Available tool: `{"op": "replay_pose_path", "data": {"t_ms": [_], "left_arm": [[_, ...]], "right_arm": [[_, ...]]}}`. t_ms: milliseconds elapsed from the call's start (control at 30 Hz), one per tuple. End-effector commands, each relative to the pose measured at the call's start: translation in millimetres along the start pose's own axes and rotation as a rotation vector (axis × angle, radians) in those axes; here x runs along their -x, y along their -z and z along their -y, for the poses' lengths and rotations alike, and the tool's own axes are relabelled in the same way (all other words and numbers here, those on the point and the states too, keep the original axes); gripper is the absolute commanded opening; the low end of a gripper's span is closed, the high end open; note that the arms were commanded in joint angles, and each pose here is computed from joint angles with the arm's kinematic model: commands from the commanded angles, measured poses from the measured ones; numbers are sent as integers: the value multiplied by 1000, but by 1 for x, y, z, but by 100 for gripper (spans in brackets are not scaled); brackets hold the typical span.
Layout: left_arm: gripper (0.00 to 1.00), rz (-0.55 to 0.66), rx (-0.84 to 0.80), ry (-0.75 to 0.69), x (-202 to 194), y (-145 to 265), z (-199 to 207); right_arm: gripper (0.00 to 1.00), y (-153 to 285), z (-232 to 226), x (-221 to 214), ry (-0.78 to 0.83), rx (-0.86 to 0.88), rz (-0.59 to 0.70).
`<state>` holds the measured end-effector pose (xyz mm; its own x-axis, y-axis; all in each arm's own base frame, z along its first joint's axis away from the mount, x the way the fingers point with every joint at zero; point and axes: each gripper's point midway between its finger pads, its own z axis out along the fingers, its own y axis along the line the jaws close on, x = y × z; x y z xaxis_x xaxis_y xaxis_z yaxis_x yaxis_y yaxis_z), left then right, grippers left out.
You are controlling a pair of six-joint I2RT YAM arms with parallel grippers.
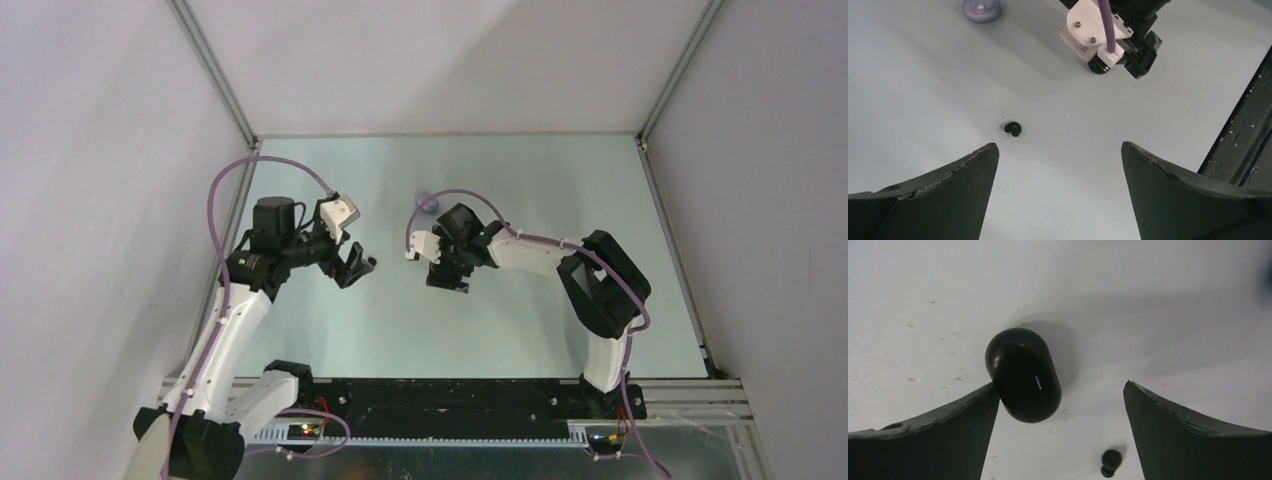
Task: Insert the wireless bluetooth earbuds into the charging case
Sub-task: Pick up the charging case.
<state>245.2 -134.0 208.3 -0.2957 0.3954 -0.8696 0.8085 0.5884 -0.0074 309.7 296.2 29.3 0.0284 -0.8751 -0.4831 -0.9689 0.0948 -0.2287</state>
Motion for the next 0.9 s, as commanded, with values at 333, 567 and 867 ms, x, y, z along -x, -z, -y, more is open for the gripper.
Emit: {"op": "replay_pose_path", "data": {"t_ms": [333, 567, 867], "left_arm": [[99, 26, -13, -33, 6, -6, -4], [99, 28, 0, -27, 6, -7, -7], [99, 28, 16, -16, 7, -8, -10]], "right_arm": [[99, 12, 46, -32, 23, -182, -152], [99, 8, 70, -26, -102, -291, -92], [99, 24, 83, -4, -178, -329, 9]]}}
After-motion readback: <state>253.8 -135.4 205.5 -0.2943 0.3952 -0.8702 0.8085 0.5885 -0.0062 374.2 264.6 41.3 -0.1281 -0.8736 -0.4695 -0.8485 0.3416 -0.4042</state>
